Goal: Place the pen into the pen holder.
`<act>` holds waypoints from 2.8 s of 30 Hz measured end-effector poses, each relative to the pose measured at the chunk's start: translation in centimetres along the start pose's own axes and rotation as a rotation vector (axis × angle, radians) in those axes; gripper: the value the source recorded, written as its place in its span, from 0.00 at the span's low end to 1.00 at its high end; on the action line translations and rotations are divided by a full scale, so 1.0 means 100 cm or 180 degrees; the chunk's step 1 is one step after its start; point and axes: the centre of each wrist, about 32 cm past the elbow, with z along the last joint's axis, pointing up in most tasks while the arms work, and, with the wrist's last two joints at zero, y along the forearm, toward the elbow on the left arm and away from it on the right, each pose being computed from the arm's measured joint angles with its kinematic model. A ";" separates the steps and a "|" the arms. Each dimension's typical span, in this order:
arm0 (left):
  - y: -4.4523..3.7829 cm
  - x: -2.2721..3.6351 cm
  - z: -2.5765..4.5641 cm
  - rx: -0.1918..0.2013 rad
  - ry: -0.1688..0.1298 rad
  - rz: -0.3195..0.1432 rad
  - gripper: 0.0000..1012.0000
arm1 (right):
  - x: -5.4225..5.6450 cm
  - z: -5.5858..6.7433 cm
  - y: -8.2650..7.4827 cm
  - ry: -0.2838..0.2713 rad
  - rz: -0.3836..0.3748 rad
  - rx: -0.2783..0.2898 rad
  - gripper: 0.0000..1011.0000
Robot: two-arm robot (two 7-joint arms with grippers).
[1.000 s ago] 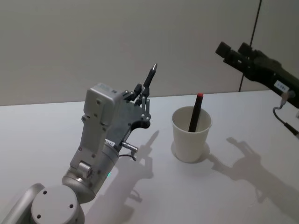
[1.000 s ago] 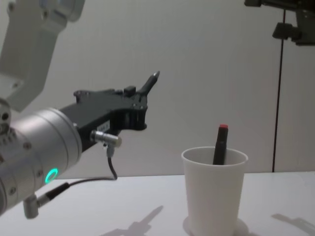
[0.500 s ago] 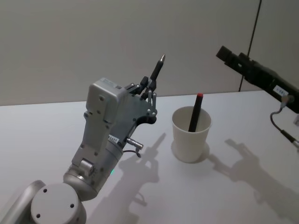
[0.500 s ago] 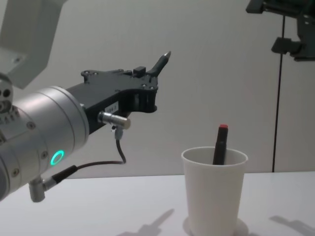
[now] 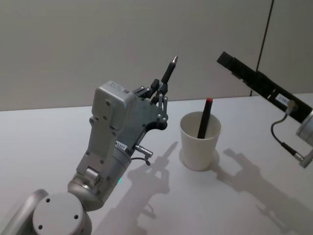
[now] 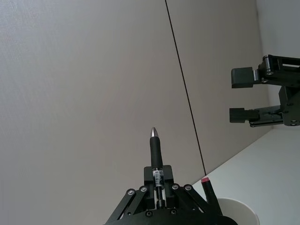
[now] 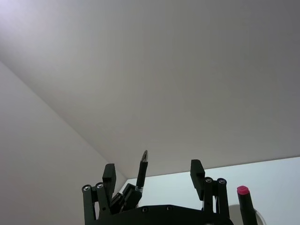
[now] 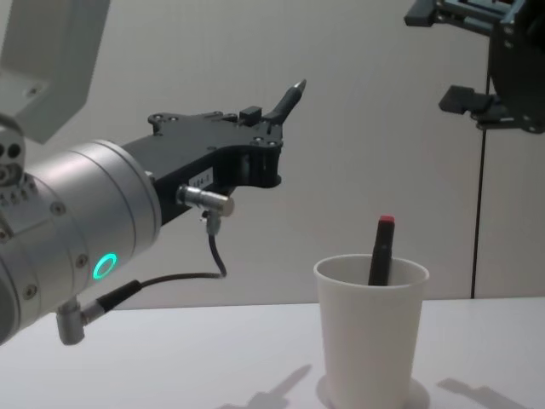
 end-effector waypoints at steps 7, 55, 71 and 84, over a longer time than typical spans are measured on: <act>0.0000 -0.0005 0.0007 -0.0007 0.0000 -0.0011 0.12 | 0.000 -0.002 0.001 0.0103 0.0022 -0.0018 0.99; -0.0023 -0.0010 0.0076 -0.0029 -0.0065 -0.0113 0.12 | -0.004 -0.057 0.059 0.0760 0.0080 0.0073 0.99; -0.0023 -0.0010 0.0076 -0.0028 -0.0065 -0.0113 0.12 | -0.011 -0.066 0.077 0.0952 0.0138 0.0080 0.99; -0.0023 -0.0010 0.0076 -0.0029 -0.0064 -0.0112 0.12 | -0.015 -0.064 0.083 0.0869 0.0153 0.0071 0.99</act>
